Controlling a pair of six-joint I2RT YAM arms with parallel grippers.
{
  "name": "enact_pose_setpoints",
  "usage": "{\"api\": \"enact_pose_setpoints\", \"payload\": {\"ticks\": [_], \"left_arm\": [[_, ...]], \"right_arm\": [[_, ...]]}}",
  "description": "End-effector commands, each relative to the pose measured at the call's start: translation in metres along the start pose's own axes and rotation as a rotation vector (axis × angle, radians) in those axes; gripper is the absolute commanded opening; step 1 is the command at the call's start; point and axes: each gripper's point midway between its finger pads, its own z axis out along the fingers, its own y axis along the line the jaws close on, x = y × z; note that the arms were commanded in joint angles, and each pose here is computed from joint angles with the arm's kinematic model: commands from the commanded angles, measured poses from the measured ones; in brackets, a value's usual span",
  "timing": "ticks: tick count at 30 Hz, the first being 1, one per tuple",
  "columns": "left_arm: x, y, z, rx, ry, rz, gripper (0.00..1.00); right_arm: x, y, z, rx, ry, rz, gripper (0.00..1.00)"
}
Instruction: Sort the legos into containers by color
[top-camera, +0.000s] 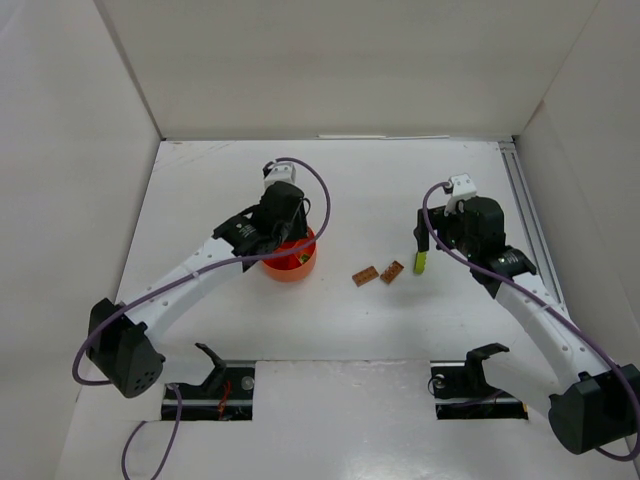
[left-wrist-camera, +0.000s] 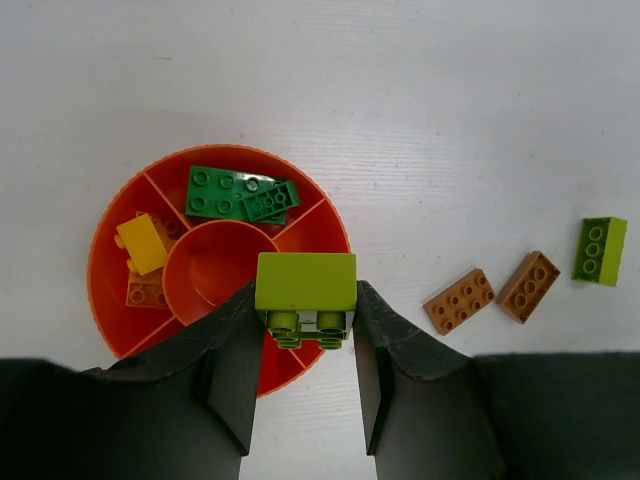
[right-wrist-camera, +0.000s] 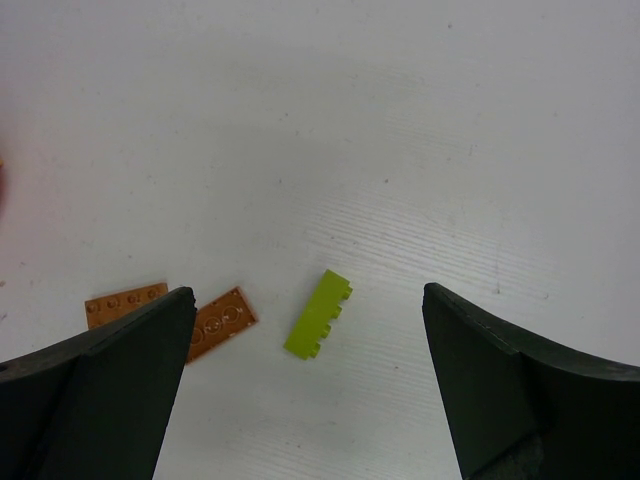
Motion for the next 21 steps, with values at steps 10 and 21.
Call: {"api": "enact_pose_setpoints", "payload": {"ticks": [10, 21], "left_arm": [[0.022, -0.020, 0.019, 0.051, 0.061, 0.112, 0.07], [0.031, -0.012, 0.026, 0.002, 0.095, 0.133, 0.22]], "right_arm": [[-0.014, 0.001, -0.001, -0.015, -0.058, -0.001, 1.00], [-0.014, 0.003, -0.001, -0.024, -0.058, -0.011, 1.00]]}}
